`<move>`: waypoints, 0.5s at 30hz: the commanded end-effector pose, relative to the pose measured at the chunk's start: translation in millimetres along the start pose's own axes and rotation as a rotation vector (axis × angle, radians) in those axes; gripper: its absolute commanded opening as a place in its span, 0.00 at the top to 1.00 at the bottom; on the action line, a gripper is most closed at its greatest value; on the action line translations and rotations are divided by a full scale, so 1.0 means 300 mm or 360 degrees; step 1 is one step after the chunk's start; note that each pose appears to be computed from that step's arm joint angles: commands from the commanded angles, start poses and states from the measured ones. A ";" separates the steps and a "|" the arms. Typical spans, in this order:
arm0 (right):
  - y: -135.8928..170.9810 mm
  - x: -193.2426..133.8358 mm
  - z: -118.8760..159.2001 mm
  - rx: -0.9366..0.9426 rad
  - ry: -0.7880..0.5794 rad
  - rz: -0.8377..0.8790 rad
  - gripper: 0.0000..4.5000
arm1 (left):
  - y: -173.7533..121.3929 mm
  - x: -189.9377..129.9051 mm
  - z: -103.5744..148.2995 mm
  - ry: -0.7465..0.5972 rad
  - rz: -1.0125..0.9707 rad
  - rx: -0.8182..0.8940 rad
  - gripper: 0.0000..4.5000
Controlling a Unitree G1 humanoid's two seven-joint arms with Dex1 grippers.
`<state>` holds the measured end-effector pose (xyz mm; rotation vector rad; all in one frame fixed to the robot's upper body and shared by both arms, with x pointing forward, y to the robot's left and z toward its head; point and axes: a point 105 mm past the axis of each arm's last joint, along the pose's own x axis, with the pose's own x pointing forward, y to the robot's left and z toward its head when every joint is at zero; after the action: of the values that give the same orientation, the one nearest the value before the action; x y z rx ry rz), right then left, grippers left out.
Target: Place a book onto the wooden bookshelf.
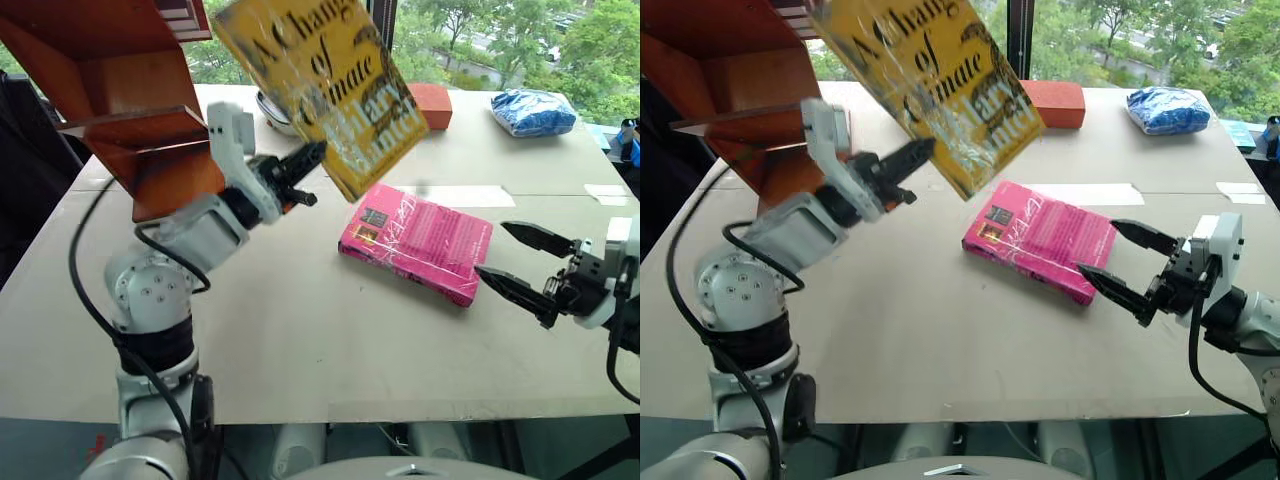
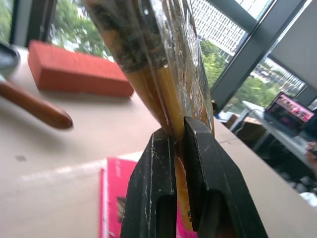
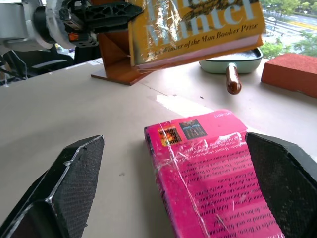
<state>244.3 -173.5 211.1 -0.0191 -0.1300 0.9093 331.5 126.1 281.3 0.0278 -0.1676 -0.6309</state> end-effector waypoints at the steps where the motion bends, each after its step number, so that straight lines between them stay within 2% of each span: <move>1: -0.019 0.036 0.052 -0.0011 -0.0118 0.0022 0.00 | 0.012 -0.001 0.104 -0.0020 0.0028 0.1005 0.99; 4: -0.030 0.072 0.082 -0.0016 -0.0191 0.0075 0.00 | 0.118 -0.027 0.214 0.0008 0.0254 0.1613 0.99; 6: -0.032 0.093 0.099 -0.0021 -0.0223 0.0111 0.00 | 0.170 -0.049 0.275 0.0031 0.0372 0.1852 0.99; 8: -0.025 0.123 0.119 -0.0014 -0.0263 0.0171 0.00 | 0.233 -0.081 0.304 0.0180 0.0470 0.2158 0.99; 11: -0.019 0.166 0.142 -0.0037 -0.0298 0.0225 0.00 | 0.302 -0.128 0.341 0.0361 0.0582 0.2487 0.99; 15: -0.010 0.250 0.187 -0.0077 -0.0349 0.0270 0.00 | 0.386 -0.194 0.371 0.0584 0.0718 0.2730 0.99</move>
<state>285.8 -125.4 262.9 0.0534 -0.3163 1.0699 344.6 244.3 370.3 1.6185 -0.2947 0.0248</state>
